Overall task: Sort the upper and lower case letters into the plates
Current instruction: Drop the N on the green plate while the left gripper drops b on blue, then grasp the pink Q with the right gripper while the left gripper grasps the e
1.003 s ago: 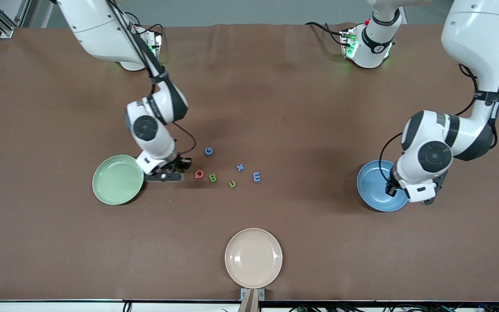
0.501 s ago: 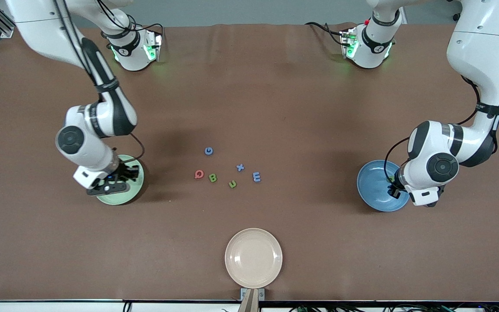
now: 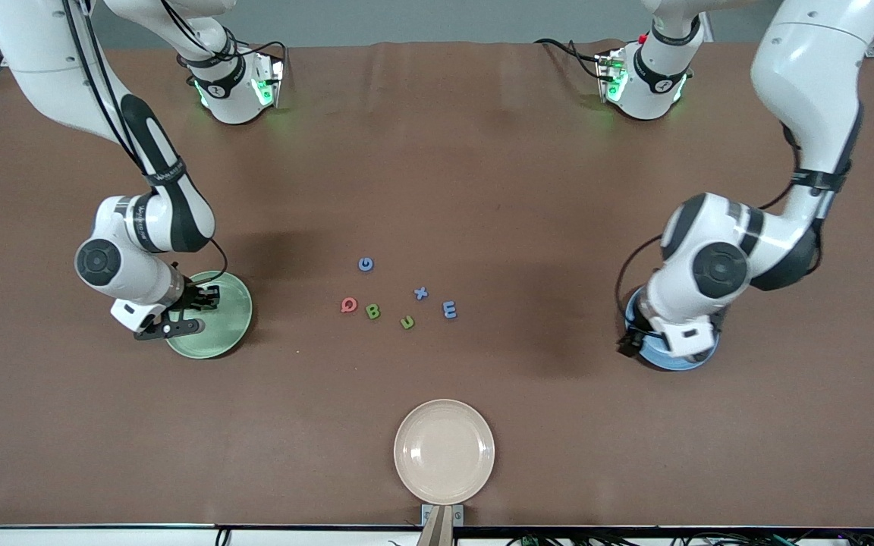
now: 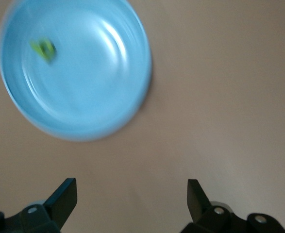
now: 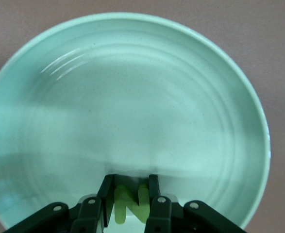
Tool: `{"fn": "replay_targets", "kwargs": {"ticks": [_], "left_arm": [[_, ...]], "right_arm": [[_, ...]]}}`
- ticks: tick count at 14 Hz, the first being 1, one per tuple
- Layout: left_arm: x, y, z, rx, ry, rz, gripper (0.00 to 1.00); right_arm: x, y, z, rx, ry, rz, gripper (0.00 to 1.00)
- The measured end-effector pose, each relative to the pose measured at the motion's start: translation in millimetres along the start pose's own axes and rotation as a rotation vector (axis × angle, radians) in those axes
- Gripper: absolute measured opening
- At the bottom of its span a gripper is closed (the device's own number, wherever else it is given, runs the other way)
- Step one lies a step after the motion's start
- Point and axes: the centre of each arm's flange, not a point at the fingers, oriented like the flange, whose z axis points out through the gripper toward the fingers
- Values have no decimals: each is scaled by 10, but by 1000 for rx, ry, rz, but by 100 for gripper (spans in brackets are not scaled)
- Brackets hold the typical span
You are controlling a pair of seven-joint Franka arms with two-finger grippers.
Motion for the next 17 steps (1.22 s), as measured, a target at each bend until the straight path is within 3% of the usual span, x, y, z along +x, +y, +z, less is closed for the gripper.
{"fn": "replay_targets", "kwargs": {"ticks": [2, 7, 9, 12, 17], "left_arm": [[-608, 157, -14, -11, -6, 50, 100], [-1782, 476, 235, -29, -45, 268, 100], [-2173, 540, 405, -40, -54, 375, 98], [-2551, 582, 597, -44, -36, 594, 95], [-2701, 706, 770, -71, 8, 740, 85]], "right_arm": [[-3, -4, -4, 7, -2, 8, 37], [31, -35, -51, 17, -39, 5, 85], [134, -50, -260, 24, -49, 5, 100], [286, -262, -685, 79, -49, 49, 100], [434, -1405, -971, 84, -5, 244, 100]]}}
